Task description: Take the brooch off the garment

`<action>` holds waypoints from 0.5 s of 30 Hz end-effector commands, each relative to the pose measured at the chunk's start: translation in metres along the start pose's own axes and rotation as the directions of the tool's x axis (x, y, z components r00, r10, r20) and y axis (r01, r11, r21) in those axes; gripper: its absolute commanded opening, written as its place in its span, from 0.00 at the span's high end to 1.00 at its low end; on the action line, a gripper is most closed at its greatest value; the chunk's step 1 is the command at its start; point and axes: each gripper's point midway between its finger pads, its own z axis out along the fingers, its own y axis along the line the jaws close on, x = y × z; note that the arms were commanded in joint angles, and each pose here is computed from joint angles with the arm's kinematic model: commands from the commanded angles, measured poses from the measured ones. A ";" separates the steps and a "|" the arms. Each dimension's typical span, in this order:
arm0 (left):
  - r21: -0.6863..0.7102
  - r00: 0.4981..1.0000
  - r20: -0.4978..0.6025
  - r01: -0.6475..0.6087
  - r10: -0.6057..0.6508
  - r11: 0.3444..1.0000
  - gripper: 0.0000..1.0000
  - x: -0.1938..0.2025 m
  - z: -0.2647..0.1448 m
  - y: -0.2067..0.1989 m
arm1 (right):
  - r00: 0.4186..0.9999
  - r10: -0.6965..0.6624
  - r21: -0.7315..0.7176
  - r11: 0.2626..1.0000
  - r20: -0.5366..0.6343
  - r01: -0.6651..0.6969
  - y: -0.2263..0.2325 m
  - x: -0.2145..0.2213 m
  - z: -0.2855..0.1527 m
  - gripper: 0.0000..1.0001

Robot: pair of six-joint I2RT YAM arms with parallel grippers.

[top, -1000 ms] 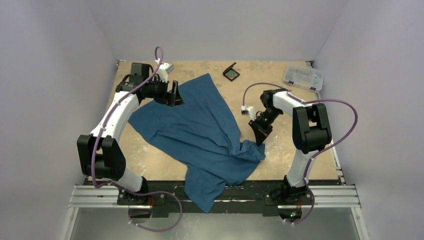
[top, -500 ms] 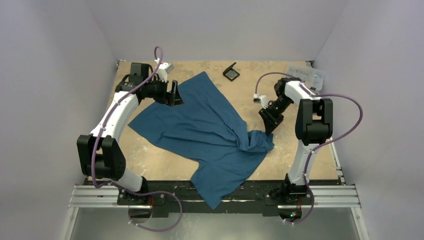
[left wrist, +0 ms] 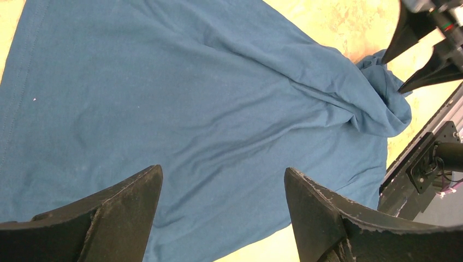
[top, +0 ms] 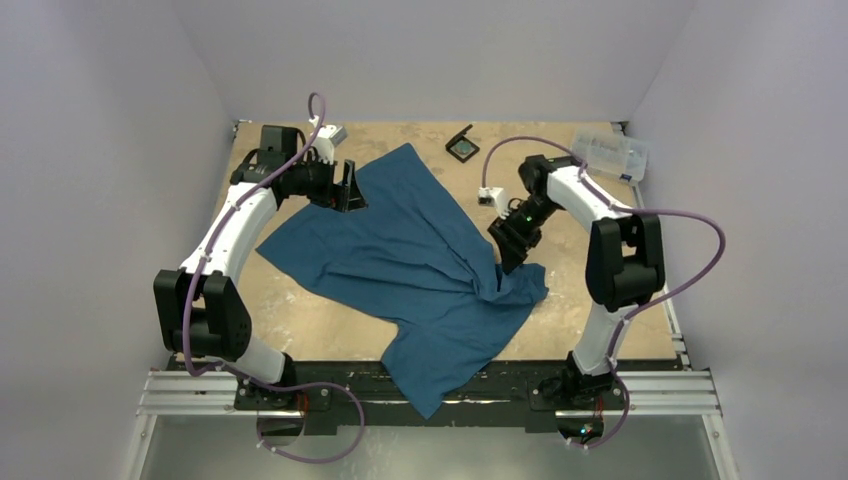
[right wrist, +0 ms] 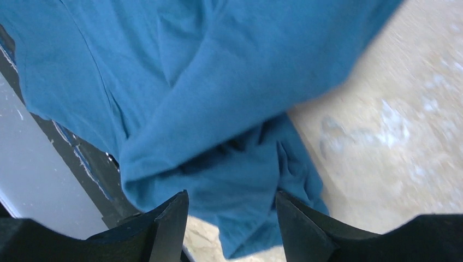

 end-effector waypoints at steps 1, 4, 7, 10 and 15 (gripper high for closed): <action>0.008 0.998 0.057 -0.041 0.041 0.999 0.19 -0.016 -0.009 -0.003 | 1.000 0.008 -0.011 1.000 -0.002 -0.008 0.003 -0.013 0.026 0.36; 0.010 0.997 0.057 -0.043 0.043 0.999 0.19 -0.015 -0.009 -0.004 | 0.999 0.025 0.006 1.000 -0.031 -0.025 -0.006 -0.008 0.036 0.38; 0.010 0.998 0.056 -0.043 0.043 0.999 0.19 -0.015 -0.009 -0.004 | 0.999 0.018 0.022 1.000 -0.032 -0.018 -0.008 -0.008 0.034 0.65; 0.012 0.998 0.052 -0.040 0.039 0.999 0.19 -0.013 -0.008 -0.003 | 1.000 0.000 0.015 1.000 -0.015 0.001 -0.003 -0.012 0.025 1.00; 0.014 0.997 0.060 -0.041 0.040 0.999 0.19 -0.015 -0.008 -0.003 | 0.996 0.007 0.107 0.994 0.084 -0.016 -0.015 -0.031 -0.012 1.00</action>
